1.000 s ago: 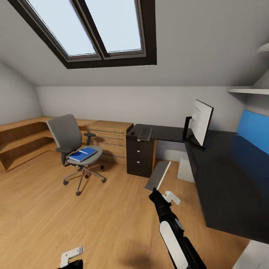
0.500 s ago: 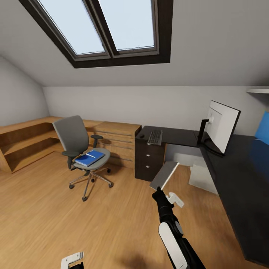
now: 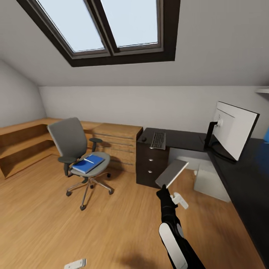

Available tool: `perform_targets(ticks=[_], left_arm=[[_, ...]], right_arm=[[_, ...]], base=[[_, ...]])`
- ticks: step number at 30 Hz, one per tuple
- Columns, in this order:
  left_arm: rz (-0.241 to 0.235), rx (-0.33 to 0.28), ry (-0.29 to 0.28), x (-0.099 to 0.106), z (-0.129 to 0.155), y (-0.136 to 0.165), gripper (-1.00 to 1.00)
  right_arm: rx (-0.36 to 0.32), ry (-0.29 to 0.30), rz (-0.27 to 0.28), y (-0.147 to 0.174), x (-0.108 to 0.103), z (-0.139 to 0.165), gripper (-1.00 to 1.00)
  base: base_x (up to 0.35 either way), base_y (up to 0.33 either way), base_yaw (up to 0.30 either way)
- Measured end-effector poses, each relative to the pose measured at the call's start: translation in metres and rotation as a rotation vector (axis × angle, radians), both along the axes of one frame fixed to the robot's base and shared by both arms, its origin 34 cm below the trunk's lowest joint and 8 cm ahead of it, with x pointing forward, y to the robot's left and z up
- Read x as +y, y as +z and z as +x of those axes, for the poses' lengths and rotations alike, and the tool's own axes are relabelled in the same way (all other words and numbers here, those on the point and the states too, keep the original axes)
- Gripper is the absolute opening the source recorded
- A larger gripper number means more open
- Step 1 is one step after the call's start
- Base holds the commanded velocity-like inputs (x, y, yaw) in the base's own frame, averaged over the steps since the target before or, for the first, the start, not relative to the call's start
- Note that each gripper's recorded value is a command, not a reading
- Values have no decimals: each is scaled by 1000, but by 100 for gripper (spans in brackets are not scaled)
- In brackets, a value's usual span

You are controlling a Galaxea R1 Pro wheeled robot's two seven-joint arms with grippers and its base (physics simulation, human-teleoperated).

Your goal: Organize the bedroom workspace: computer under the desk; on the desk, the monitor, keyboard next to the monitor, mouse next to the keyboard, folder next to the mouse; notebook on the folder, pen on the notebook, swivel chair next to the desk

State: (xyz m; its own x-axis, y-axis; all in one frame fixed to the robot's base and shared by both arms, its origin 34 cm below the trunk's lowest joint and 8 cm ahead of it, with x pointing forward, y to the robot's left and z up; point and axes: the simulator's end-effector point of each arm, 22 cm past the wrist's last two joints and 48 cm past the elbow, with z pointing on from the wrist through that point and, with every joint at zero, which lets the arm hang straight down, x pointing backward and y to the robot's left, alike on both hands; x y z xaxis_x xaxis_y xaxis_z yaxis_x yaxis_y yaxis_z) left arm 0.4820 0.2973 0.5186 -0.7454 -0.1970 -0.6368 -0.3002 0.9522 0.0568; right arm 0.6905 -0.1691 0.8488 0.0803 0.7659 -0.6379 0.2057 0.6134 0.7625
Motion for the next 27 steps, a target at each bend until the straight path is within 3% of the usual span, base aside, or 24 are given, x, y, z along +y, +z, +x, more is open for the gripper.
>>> perform_targets(ticks=[15, 23, 27], left_arm=[[4, 7, 1, 2, -2, -2, 100], [7, 11, 3, 3, -3, -4, 100], [7, 11, 5, 4, -4, -4, 100]], right_arm=[[10, -9, 0, -5, -5, 1, -100], [17, -43, 10, -10, -18, 1, -100], [52, -75, 104, -26, -29, 0, -100]], base=[[319, 25, -235], [71, 10, -247], [205, 1, -227]])
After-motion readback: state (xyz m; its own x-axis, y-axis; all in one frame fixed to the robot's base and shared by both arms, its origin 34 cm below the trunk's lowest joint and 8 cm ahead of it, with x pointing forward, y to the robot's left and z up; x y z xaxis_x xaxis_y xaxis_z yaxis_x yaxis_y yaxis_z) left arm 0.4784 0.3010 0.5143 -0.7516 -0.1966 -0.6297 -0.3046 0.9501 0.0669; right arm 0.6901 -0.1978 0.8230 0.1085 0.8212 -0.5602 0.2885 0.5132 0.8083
